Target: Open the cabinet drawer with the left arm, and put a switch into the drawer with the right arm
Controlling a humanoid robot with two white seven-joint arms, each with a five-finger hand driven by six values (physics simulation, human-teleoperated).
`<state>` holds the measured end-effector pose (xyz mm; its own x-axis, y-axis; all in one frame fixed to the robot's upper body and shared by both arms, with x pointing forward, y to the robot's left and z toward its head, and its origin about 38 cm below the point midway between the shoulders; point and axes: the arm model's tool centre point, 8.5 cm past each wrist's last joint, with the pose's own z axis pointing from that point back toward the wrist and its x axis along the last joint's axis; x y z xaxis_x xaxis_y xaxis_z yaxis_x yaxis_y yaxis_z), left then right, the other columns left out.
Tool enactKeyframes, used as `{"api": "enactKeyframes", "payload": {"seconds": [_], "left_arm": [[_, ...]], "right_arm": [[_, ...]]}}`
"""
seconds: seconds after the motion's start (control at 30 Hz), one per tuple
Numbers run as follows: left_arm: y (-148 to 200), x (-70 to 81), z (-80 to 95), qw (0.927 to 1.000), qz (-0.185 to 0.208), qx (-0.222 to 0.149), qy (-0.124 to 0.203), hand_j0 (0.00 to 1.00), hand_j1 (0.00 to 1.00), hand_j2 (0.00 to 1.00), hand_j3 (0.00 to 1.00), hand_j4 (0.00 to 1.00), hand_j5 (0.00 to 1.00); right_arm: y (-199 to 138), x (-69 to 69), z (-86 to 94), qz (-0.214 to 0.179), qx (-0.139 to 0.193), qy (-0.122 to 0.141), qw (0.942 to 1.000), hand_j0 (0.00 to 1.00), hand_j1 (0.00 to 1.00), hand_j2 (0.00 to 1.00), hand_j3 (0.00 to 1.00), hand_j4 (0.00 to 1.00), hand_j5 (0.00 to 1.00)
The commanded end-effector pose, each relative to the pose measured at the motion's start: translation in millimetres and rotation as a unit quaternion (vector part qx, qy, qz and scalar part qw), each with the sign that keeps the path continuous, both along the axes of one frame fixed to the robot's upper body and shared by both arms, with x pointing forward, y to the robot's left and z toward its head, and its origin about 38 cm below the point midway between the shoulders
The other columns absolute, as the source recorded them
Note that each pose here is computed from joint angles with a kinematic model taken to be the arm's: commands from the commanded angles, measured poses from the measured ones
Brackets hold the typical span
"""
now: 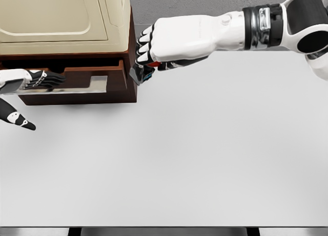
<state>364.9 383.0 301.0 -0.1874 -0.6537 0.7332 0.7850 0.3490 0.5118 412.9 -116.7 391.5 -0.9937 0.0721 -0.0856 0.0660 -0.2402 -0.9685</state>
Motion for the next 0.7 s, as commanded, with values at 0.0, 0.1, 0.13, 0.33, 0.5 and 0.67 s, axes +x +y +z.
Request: {"api": "enactKeyframes", "payload": {"seconds": [0.0,0.1,0.13,0.33,0.5,0.67], "left_arm": [[0,-0.5,-0.7,1.0000,0.001,-0.001,0.002,1.00,1.00,1.00,1.00,1.00,1.00],[1,-1.7,-5.2,1.0000,0.001,-0.001,0.009,1.00,1.00,1.00,1.00,1.00,1.00],[1,-1.9,-5.7,1.0000,0.001,-0.001,0.009,1.00,1.00,1.00,1.00,1.00,1.00],[1,-2.5,-5.7,0.9998,0.003,-0.012,0.015,1.00,1.00,1.00,1.00,1.00,1.00],[8,-6.9,-5.4,0.9993,0.015,-0.021,0.028,1.00,1.00,1.00,1.00,1.00,1.00],[11,-8.7,-3.8,0.9988,0.022,-0.028,0.033,1.00,1.00,1.00,1.00,1.00,1.00]], "right_arm": [[-1,0.3,1.2,-0.002,0.002,0.002,1.0000,0.56,0.56,0.56,0.56,0.56,0.56],[-2,0.8,2.3,-0.003,0.002,0.001,1.0000,0.56,0.56,0.56,0.56,0.56,0.56],[-4,1.3,3.5,-0.006,0.001,-0.001,1.0000,0.56,0.56,0.56,0.56,0.56,0.56],[-4,1.2,4.3,-0.005,0.002,-0.001,1.0000,0.56,0.56,0.56,0.56,0.56,0.56],[-4,3.6,3.9,-0.010,0.002,0.001,1.0000,0.56,0.56,0.56,0.56,0.56,0.56],[-5,13.6,-1.9,-0.024,0.002,0.014,0.9996,0.56,0.56,0.56,0.56,0.56,0.56]]}}
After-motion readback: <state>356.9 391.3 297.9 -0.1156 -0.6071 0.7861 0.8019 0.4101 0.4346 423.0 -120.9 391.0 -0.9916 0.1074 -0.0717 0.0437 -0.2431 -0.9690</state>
